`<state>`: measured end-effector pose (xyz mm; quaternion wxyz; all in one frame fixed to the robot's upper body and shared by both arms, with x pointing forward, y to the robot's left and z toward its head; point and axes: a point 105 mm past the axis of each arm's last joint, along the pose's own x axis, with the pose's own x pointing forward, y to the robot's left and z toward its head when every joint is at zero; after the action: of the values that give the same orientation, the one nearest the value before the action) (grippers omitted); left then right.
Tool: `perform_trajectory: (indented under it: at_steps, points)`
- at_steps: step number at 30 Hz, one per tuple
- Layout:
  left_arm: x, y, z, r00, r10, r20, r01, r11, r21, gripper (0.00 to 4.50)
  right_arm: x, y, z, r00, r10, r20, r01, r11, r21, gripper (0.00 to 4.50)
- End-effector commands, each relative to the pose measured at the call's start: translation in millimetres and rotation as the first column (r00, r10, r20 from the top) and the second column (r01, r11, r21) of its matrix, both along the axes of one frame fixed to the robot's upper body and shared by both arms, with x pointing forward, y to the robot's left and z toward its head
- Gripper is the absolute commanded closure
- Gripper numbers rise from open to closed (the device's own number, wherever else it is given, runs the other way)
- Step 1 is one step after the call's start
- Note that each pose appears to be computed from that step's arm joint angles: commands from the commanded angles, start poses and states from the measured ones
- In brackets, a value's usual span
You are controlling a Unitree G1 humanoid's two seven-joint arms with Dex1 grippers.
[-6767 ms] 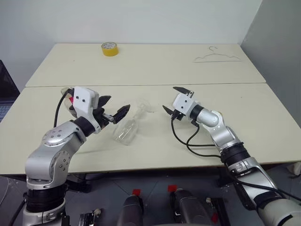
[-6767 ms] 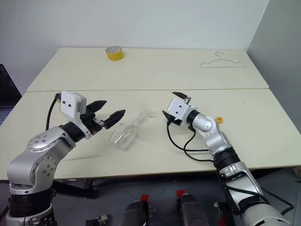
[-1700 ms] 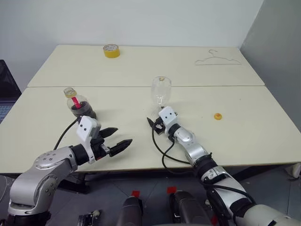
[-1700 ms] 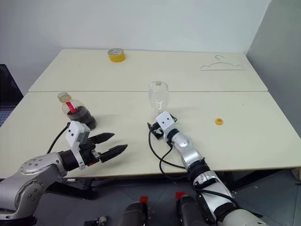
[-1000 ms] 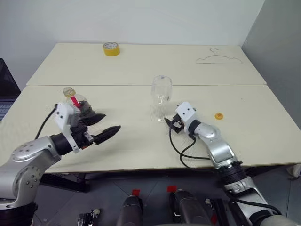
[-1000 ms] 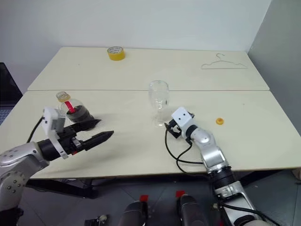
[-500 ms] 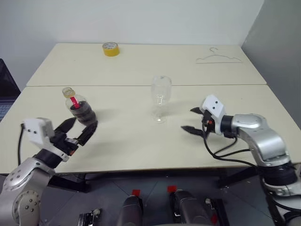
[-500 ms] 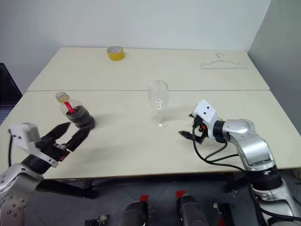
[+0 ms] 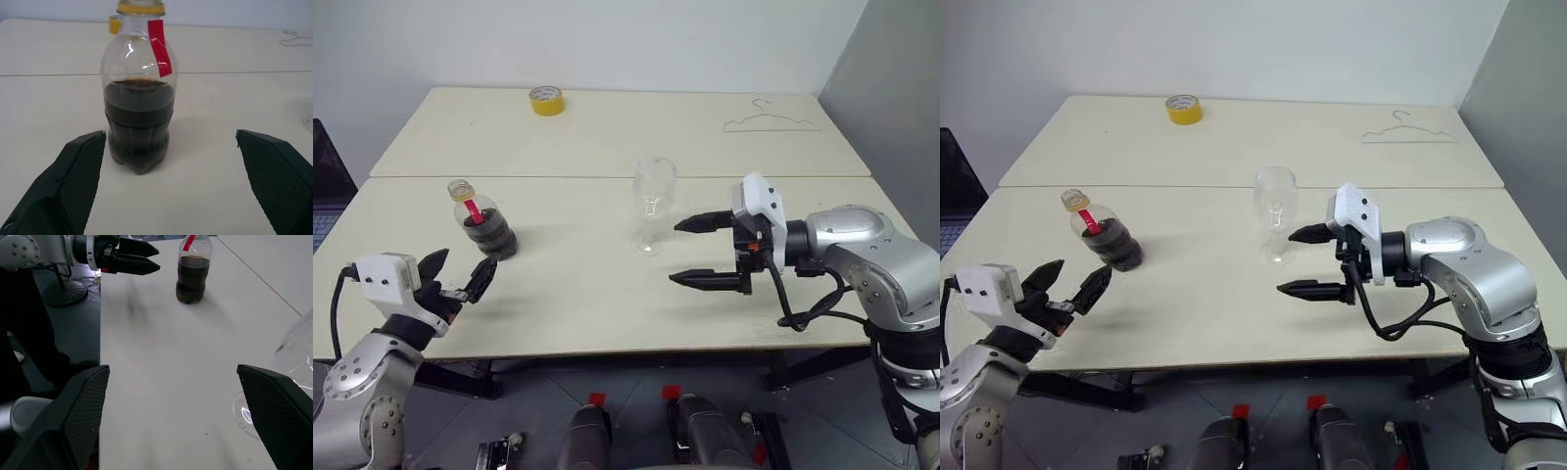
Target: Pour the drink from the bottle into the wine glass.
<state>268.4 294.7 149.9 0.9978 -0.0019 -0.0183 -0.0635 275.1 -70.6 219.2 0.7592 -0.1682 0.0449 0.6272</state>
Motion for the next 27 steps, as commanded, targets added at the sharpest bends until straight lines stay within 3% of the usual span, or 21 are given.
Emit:
perform_trajectory:
  at_steps: [1, 11, 17, 27]
  points:
    - [3, 4, 8, 1.000, 0.016, 0.025, -0.017, 0.999, 0.038, 0.00, -6, 6, 14, 0.998, 0.032, 0.055, -0.033, 0.999, 0.018, 0.04]
    - [20, 11, 5, 0.999, 0.037, 0.012, -0.038, 0.997, 0.071, 0.00, -8, 16, 19, 0.996, 0.059, 0.064, -0.060, 0.998, 0.027, 0.04]
    - [29, 11, 6, 1.000, 0.018, 0.017, -0.019, 0.998, 0.065, 0.00, 6, 8, 28, 0.995, -0.015, 0.095, 0.013, 1.000, 0.018, 0.04]
    - [38, 14, 6, 0.999, 0.027, 0.019, -0.028, 0.997, 0.067, 0.00, 25, -15, 76, 0.975, -0.114, 0.189, 0.099, 0.991, 0.091, 0.04]
